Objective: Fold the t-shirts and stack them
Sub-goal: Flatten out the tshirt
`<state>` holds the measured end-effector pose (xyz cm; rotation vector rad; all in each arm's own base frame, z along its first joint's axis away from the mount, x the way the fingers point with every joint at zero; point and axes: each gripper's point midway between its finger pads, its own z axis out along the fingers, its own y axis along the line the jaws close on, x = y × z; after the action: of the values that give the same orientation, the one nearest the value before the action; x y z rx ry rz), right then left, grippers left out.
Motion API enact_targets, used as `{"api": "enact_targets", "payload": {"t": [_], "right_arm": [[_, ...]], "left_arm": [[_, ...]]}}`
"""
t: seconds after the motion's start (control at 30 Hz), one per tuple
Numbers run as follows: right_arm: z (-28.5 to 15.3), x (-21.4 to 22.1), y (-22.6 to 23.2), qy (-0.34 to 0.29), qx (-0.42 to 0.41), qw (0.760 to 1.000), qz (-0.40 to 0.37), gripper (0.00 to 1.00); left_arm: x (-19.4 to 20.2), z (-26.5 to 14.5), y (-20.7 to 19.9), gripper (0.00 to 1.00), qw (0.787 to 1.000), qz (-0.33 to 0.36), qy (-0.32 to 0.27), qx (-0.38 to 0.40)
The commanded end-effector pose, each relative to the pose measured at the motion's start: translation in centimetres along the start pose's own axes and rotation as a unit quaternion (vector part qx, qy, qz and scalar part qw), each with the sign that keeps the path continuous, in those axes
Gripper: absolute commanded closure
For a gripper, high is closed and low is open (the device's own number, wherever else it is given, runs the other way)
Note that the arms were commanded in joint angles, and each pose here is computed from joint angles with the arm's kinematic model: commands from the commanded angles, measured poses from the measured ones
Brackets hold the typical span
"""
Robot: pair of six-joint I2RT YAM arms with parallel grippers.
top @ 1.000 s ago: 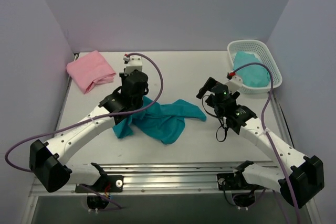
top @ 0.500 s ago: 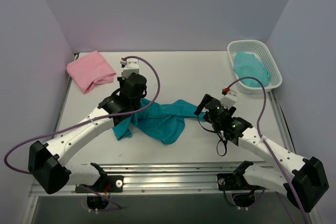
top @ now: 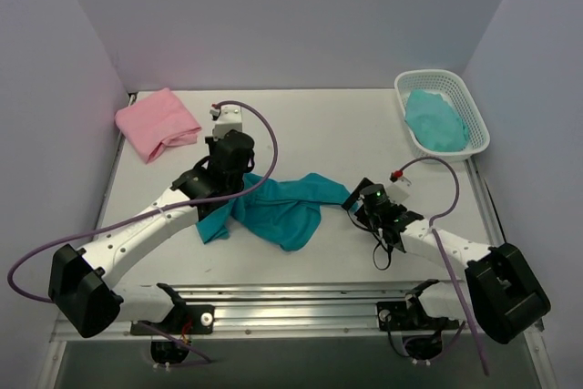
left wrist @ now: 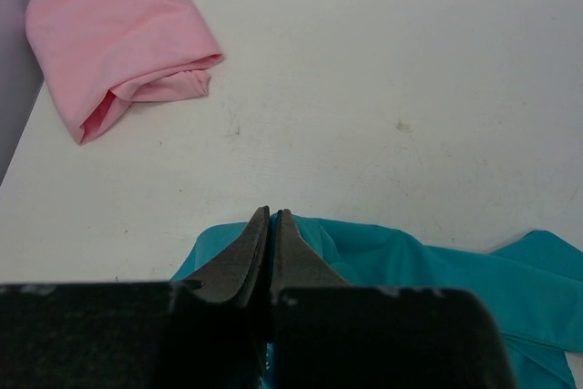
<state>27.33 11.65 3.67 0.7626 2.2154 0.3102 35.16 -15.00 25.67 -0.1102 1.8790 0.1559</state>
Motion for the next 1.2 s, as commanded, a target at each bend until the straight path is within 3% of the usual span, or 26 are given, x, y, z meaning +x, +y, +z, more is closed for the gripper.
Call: {"api": "enact_targets", "payload": {"t": [0.0, 0.3, 0.5, 0.83, 1.0, 1.1, 1.17], "right_arm": [[0.7, -0.5, 1.8, -0.009, -0.032, 0.999, 0.034, 0.0], [1.7, -1.2, 2.1, -0.028, -0.019, 0.999, 0.039, 0.0], [2.3, -0.9, 2.2, -0.026, -0.021, 0.999, 0.038, 0.09], [3.8, 1.0, 1.9, -0.002, -0.018, 0.999, 0.036, 0.53], [3.9, 1.1, 1.6, -0.001, -0.012, 0.999, 0.032, 0.69], [3.5, 0.3, 1.2, -0.018, -0.006, 0.999, 0.037, 1.0], [2.9, 0.0, 1.0, -0.027, -0.004, 0.999, 0.038, 1.0]], "left_arm": [[-1.5, -0.3, 0.1, 0.98, 0.999, -0.034, -0.019, 0.01], [-1.3, -0.2, 0.0, 0.98, 0.999, -0.037, -0.018, 0.014], [-1.1, 0.0, -0.1, 0.98, 0.999, -0.037, -0.016, 0.014], [-1.1, 0.1, 0.1, 0.98, 0.999, -0.038, -0.016, 0.01], [-0.9, 0.3, 0.2, 0.98, 0.999, -0.036, -0.014, 0.007], [-1.0, 0.3, 0.3, 0.98, 0.999, -0.037, -0.015, 0.005], [-1.0, 0.4, 0.3, 0.98, 0.999, -0.037, -0.014, 0.004]]}}
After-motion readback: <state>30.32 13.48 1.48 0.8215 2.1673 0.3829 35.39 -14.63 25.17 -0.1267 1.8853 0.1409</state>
